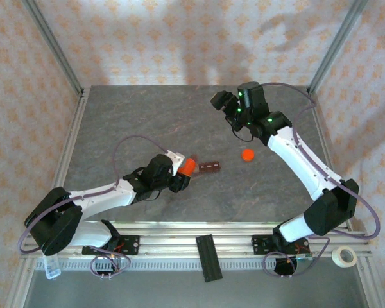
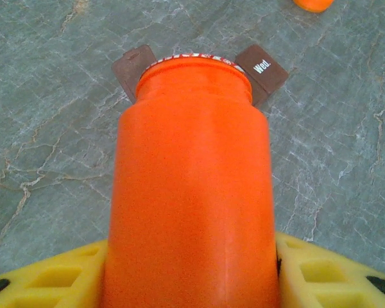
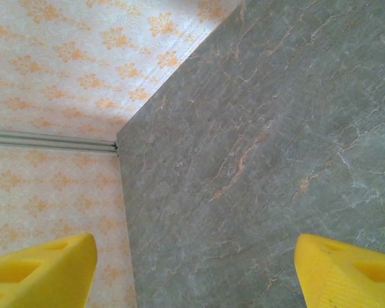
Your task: Sort the pills into containers
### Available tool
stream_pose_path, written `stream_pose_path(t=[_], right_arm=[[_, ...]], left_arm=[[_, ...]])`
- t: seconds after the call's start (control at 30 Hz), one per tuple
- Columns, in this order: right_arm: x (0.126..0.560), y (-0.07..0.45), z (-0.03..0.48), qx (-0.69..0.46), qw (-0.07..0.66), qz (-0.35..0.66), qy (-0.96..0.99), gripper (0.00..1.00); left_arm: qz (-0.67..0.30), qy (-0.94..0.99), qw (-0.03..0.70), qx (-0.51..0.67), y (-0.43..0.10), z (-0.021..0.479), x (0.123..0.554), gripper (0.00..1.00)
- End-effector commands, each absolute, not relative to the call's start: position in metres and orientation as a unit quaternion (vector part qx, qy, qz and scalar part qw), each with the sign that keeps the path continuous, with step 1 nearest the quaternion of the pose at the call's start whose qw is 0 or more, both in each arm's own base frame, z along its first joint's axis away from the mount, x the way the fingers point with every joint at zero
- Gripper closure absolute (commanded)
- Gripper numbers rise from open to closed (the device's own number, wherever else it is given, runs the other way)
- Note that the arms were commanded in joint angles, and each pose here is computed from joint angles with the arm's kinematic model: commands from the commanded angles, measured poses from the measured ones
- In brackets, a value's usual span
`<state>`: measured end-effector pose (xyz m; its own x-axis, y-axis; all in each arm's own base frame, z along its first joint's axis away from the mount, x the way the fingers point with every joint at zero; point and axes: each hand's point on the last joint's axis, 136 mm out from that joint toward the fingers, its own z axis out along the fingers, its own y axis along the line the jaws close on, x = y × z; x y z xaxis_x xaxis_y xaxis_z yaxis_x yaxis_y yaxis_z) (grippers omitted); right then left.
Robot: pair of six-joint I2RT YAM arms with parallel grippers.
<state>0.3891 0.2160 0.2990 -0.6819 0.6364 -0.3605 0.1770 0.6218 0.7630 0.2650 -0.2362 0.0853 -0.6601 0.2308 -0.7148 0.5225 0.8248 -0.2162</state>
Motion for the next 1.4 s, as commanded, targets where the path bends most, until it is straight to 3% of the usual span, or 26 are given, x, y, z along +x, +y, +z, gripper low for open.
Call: stream_pose_path(t=[0.0, 0.73, 1.07, 1.37], right_arm=[[0.387, 0.222, 0.321, 0.235, 0.328, 0.384, 0.83, 0.2], [0.376, 0.214, 0.342, 0.226, 0.363, 0.402, 0.81, 0.19], [0.389, 0.242, 0.314, 0.223, 0.298, 0.423, 0.826, 0.19], [0.389, 0.245, 0.325, 0.216, 0.288, 0.449, 0.818, 0.19]], left_arm=[[-0.21, 0.884, 0.364, 0.206, -0.239, 0.09, 0.267, 1.0], [-0.212, 0.891, 0.342, 0.212, -0.25, 0.081, 0.27, 1.0], [-0.211, 0.891, 0.341, 0.214, -0.251, 0.082, 0.27, 1.0], [-0.213, 0.891, 0.334, 0.221, -0.255, 0.082, 0.269, 1.0]])
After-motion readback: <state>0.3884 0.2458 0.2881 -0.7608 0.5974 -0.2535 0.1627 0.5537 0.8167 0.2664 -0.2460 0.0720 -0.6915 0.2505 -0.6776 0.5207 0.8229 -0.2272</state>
